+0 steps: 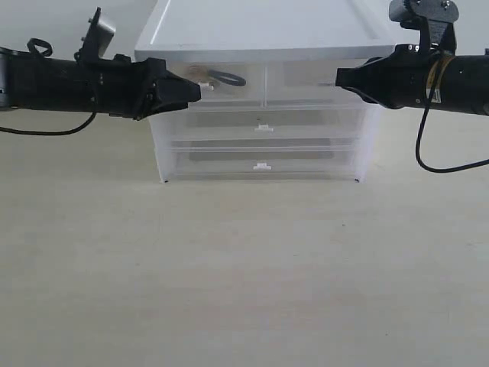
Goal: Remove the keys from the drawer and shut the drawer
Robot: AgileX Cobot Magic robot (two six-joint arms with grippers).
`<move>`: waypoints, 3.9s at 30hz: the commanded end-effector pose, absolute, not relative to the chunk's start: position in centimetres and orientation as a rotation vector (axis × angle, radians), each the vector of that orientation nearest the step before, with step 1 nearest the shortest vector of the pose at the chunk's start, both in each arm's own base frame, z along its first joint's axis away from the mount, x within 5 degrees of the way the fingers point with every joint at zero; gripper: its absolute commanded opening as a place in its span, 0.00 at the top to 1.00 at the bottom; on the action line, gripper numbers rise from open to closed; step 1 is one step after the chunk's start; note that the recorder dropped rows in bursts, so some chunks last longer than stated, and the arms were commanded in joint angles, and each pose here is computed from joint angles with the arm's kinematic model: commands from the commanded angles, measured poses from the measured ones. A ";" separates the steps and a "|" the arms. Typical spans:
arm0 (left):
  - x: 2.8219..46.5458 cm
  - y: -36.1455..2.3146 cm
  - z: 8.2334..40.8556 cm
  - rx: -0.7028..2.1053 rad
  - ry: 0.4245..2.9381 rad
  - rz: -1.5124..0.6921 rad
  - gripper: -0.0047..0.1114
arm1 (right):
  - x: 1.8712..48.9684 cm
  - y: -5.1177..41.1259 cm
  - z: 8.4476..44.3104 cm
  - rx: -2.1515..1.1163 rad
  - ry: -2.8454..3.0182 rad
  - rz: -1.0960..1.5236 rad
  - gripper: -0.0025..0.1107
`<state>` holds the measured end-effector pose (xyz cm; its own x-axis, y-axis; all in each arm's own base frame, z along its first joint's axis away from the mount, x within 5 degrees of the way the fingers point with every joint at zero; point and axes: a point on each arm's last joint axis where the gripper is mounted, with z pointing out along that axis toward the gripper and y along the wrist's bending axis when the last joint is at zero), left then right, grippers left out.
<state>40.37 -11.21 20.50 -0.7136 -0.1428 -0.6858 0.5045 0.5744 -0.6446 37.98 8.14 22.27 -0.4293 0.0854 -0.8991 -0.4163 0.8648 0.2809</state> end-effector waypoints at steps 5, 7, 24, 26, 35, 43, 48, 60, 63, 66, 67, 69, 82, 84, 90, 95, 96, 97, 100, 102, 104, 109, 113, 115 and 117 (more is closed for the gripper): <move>40.0 -11.1 19.9 0.463 2.102 -1.038 0.56 | 38.4 7.7 22.8 -0.176 1.918 0.576 0.98; 39.5 -11.3 19.8 0.585 2.127 -0.956 0.60 | 38.4 7.7 22.8 -0.178 1.918 0.575 0.98; 33.4 -15.4 19.6 1.121 1.909 0.309 0.74 | 38.4 7.7 22.8 -0.199 1.914 0.560 0.98; 32.5 -16.4 18.9 1.196 1.835 0.436 0.81 | 38.4 7.7 22.8 -0.199 1.914 0.560 0.98; 29.3 -20.9 17.3 1.104 1.231 0.897 0.92 | 38.4 7.7 22.8 -0.198 1.915 0.558 0.98; 29.9 -20.9 11.9 1.250 1.170 1.001 0.92 | 38.4 7.7 22.8 -0.198 1.915 0.558 0.98; 30.1 -20.7 11.3 1.284 1.166 1.036 0.92 | 38.4 7.7 22.8 -0.198 1.915 0.558 0.98; 33.1 -21.9 14.1 1.124 1.160 1.069 0.92 | 38.5 7.7 22.7 -0.205 1.916 0.557 0.98; 33.1 -21.9 14.1 1.126 1.157 1.070 0.90 | 38.5 7.7 22.7 -0.205 1.916 0.557 0.98; 33.1 -21.9 14.1 1.128 1.156 1.072 0.71 | 38.5 7.7 22.7 -0.205 1.916 0.557 0.98; 33.0 -22.0 14.2 1.133 1.145 1.069 0.64 | 38.5 7.7 22.7 -0.205 1.916 0.557 0.98; 33.0 -22.1 14.2 1.136 1.135 1.063 0.60 | 38.5 7.7 22.7 -0.205 1.916 0.557 0.98; 34.3 -21.2 14.5 1.158 1.029 1.013 0.60 | 38.5 7.7 22.7 -0.205 1.916 0.557 0.98; 34.3 -21.3 14.5 1.160 1.023 1.005 0.60 | 38.5 7.7 22.7 -0.205 1.916 0.557 0.98; 35.2 -21.5 15.4 1.106 1.023 1.008 0.60 | 38.5 7.7 22.7 -0.205 1.916 0.557 0.98; 35.5 -21.6 15.8 1.082 1.027 1.011 0.60 | 38.5 7.7 22.7 -0.205 1.916 0.557 0.98; 35.5 -21.6 15.9 1.079 1.028 1.012 0.60 | 38.5 7.7 22.7 -0.205 1.916 0.557 0.98; 35.5 -21.6 15.9 1.078 1.030 1.012 0.60 | 38.5 7.7 22.7 -0.205 1.916 0.557 0.98; 35.6 -21.5 15.9 1.077 1.031 1.014 0.60 | 38.5 7.7 22.7 -0.205 1.916 0.557 0.98; 35.6 -21.4 15.8 1.075 1.042 1.015 0.60 | 38.5 7.7 22.7 -0.207 1.916 0.556 0.98; 35.6 -21.3 15.7 1.085 1.049 1.019 0.60 | 38.5 7.7 22.7 -0.207 1.916 0.556 0.98; 35.9 -21.1 15.4 1.119 1.068 1.011 0.60 | 38.5 7.7 22.7 -0.207 1.916 0.556 0.98; 35.9 -21.0 15.2 1.130 1.082 1.017 0.60 | 38.5 7.7 22.7 -0.207 1.916 0.556 0.98; 35.9 -20.9 15.2 1.123 1.096 1.020 0.60 | 38.5 7.7 22.7 -0.207 1.916 0.556 0.98; 35.9 -20.9 15.2 1.122 1.098 1.021 0.60 | 38.5 7.7 22.7 -0.207 1.916 0.556 0.98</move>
<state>35.71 -21.12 14.99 0.1878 0.9744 -0.1238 -0.0635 0.1378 0.9884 37.96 8.23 22.29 -0.4154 0.0615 -0.9076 -0.4319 0.8648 0.2562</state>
